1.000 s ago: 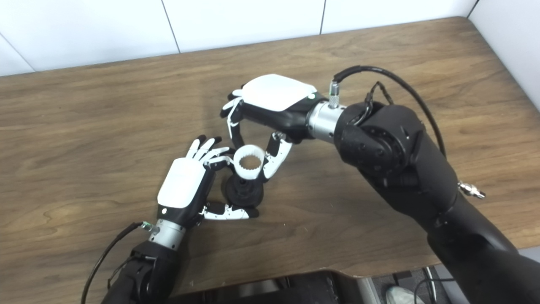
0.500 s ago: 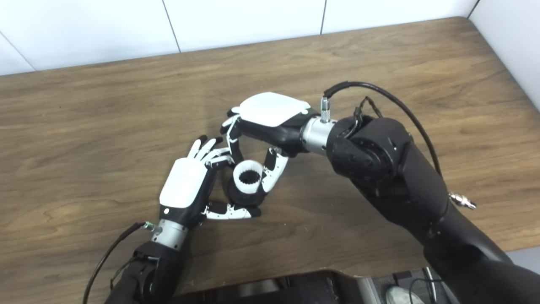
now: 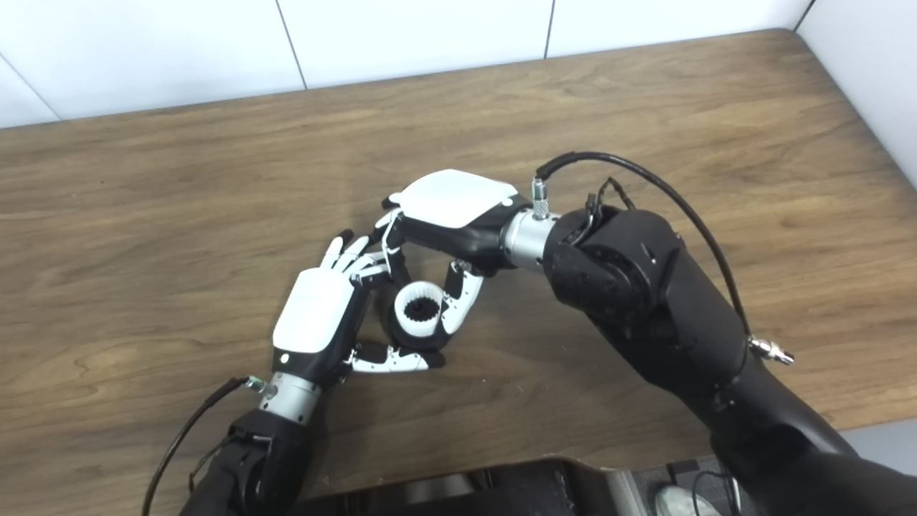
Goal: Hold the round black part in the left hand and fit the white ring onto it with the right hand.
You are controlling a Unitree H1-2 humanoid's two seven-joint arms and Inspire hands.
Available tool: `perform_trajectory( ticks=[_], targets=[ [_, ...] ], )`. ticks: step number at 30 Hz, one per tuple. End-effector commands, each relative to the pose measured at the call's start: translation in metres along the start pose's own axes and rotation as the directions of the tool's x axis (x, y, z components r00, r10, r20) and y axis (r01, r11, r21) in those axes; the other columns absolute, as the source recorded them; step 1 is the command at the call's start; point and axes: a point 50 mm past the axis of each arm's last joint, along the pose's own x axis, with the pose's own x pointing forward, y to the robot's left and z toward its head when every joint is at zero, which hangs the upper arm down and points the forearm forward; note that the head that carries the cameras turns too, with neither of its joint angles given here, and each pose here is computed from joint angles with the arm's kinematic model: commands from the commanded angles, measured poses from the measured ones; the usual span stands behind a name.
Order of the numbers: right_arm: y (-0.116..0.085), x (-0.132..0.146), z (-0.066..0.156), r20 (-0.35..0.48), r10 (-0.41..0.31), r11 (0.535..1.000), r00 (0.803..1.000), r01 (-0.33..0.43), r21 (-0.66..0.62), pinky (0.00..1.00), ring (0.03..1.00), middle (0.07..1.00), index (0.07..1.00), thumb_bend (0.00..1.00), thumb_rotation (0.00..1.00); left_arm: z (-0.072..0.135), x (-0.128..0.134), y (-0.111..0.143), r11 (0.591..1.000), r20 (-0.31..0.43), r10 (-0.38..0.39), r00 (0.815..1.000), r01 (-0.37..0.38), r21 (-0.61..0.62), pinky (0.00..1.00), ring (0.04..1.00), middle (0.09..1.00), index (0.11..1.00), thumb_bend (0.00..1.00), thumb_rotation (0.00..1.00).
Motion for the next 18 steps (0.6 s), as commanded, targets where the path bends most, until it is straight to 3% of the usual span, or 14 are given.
perform_trajectory(
  ticks=[1, 18],
  targets=[
    [-0.0116, -0.0004, 0.0026, 0.016, -0.068, 0.997, 0.998, 0.069, -0.034, 1.0, 0.965, 0.861, 0.482, 0.53, 0.14, -0.0028, -0.017, -0.0239, 0.988, -0.04, -0.154, 0.987, 0.155, 0.014, 1.0, 0.922, 0.789, 0.484, 0.52, 0.06],
    [-0.0093, 0.0036, -0.0022, 0.01, -0.07, 0.997, 0.998, 0.07, -0.044, 1.0, 0.968, 0.857, 0.482, 0.53, 0.14, -0.0008, -0.0167, -0.0239, 0.988, -0.037, -0.151, 0.988, 0.151, 0.011, 1.0, 0.925, 0.79, 0.484, 0.52, 0.06]
  ],
)
